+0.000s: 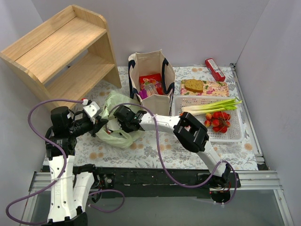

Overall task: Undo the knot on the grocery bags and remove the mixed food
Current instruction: Pick up the fake fruit from the takeout bag.

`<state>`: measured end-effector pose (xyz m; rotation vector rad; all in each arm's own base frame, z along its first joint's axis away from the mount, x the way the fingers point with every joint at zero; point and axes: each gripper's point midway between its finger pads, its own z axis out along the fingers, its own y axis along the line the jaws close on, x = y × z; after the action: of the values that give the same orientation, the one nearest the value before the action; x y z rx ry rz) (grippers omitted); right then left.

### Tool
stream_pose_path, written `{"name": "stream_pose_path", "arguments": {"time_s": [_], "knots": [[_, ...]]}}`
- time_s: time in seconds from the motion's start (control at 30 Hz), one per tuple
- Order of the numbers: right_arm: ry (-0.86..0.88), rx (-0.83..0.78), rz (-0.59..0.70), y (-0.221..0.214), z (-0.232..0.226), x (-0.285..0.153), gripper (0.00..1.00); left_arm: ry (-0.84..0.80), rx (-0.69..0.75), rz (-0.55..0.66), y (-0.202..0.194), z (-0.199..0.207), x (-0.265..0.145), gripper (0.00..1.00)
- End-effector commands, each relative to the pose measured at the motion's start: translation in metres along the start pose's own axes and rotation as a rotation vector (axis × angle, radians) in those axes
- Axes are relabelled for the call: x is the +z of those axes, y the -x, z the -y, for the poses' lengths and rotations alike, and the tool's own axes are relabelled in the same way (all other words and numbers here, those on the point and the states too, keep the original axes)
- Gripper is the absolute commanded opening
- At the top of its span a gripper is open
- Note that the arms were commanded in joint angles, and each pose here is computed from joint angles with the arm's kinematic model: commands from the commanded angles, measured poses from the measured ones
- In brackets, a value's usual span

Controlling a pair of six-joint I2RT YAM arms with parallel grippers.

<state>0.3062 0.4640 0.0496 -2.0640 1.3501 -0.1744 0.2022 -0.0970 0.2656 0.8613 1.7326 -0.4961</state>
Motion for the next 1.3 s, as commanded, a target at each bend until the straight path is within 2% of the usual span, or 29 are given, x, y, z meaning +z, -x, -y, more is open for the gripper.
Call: {"name": "stream_pose_path", "arguments": {"time_s": [0.0, 0.1, 0.2, 0.33, 0.57, 0.77, 0.87, 0.9, 0.97, 1.13, 1.27], "knots": [[0.008, -0.06, -0.033, -0.006, -0.003, 0.004, 0.6, -0.016, 0.001, 0.013, 0.001, 0.003, 0.001, 0.0], [0.027, -0.061, -0.011, 0.002, -0.002, -0.001, 0.43, -0.013, -0.005, 0.009, 0.0, 0.002, 0.001, 0.0], [0.013, -0.058, 0.018, 0.013, 0.009, -0.009, 0.35, -0.019, -0.002, 0.01, -0.001, 0.003, 0.002, 0.0], [0.018, -0.042, 0.059, 0.026, 0.021, -0.022, 0.28, -0.015, -0.002, 0.012, -0.001, 0.001, 0.002, 0.0], [0.085, 0.056, 0.181, 0.058, 0.031, -0.056, 0.23, -0.003, 0.014, 0.004, -0.001, 0.001, 0.0, 0.0], [0.131, 0.072, 0.159, 0.051, 0.016, -0.054, 0.29, -0.009, 0.038, 0.059, 0.029, 0.003, -0.008, 0.0], [0.134, 0.127, 0.166, 0.05, 0.011, -0.049, 0.5, -0.023, 0.025, 0.052, 0.031, 0.008, -0.011, 0.0], [0.147, 0.142, 0.165, 0.047, 0.006, -0.046, 0.61, -0.03, 0.02, 0.037, 0.026, 0.009, -0.01, 0.0], [0.142, 0.181, 0.174, 0.047, 0.006, -0.041, 0.69, -0.045, 0.015, 0.0, 0.011, 0.013, -0.009, 0.0], [0.135, 0.228, 0.153, 0.043, 0.004, -0.038, 0.78, -0.021, 0.03, -0.019, 0.0, 0.013, -0.01, 0.0], [0.088, 0.298, 0.086, 0.028, 0.007, -0.036, 0.87, -0.024, 0.017, -0.032, -0.005, 0.013, -0.009, 0.0]]}}
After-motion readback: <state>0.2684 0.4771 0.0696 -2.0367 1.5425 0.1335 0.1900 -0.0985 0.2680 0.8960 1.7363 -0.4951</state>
